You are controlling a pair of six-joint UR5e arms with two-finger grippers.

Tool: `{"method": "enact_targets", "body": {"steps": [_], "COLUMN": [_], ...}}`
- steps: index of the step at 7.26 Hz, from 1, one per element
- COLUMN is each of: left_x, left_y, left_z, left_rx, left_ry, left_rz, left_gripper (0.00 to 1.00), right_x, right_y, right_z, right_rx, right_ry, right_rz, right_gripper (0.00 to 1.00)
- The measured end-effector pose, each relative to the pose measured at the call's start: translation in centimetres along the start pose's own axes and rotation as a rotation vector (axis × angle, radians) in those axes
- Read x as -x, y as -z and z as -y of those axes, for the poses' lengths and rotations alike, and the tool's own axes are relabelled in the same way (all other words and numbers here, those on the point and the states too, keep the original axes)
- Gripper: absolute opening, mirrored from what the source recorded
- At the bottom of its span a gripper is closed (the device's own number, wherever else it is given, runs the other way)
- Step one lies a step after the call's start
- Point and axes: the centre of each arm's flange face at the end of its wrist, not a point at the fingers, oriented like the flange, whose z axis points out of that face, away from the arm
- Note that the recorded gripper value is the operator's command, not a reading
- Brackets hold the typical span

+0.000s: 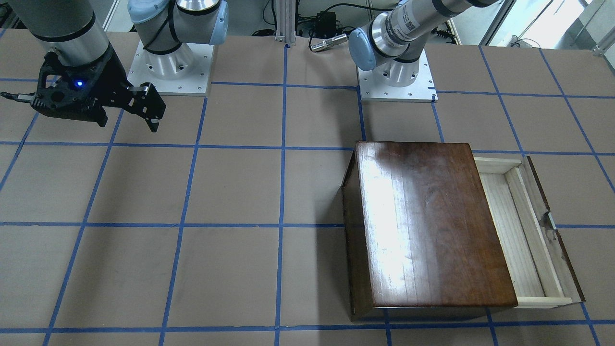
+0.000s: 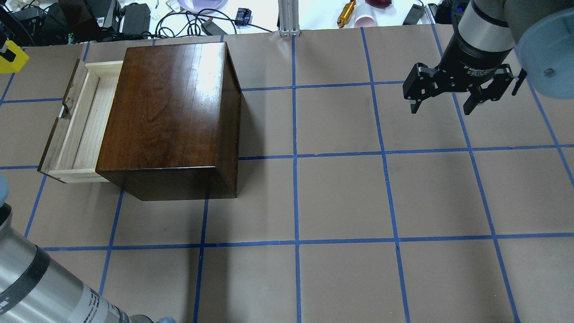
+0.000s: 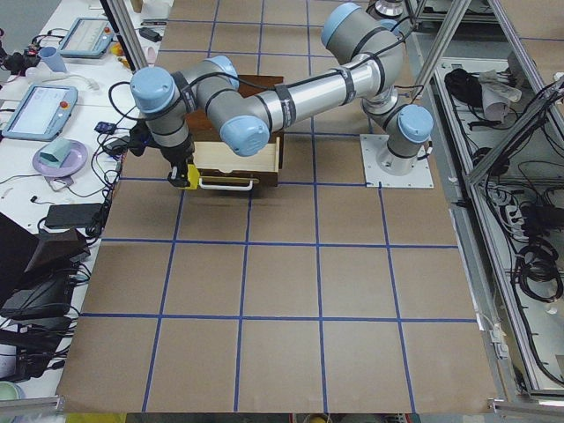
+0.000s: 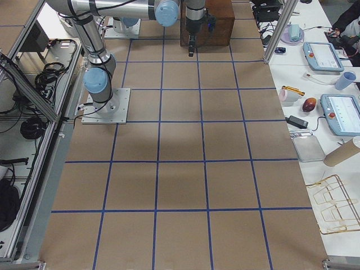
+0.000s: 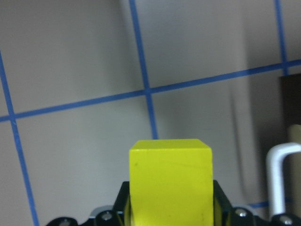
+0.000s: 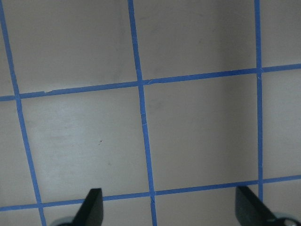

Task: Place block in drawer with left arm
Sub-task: 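Lift the yellow cube and carry it over the open drawer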

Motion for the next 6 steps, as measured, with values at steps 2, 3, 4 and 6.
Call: {"method": "enact_targets", "body": {"steps": [2, 3, 4, 6], "left_x": [-6.2, -7.8, -8.7, -9.0], "left_y": [-0.2, -1.7, -3.5, -7.0], "left_z": [-0.3, -0.7, -1.0, -1.5], "left_rx": [0.042, 0.069, 0.085, 0.118], "left_ry": [0.068, 0.095, 0.113, 0.124], "left_rz": [-0.032, -0.047, -0.055, -0.071], "left_gripper": [0.0, 0.0, 0.0, 0.0], "right_x": [0.0, 0.0, 0.0, 0.0], "right_y": [0.0, 0.0, 0.0, 0.0], "right_z": [0.0, 0.0, 0.0, 0.0], "right_rx": [0.0, 0.0, 0.0, -0.001], "right_ry": [0.0, 0.0, 0.0, 0.0], "right_rz": [0.0, 0.0, 0.0, -0.001], "right_gripper": [1.0, 1.0, 1.0, 1.0]}}
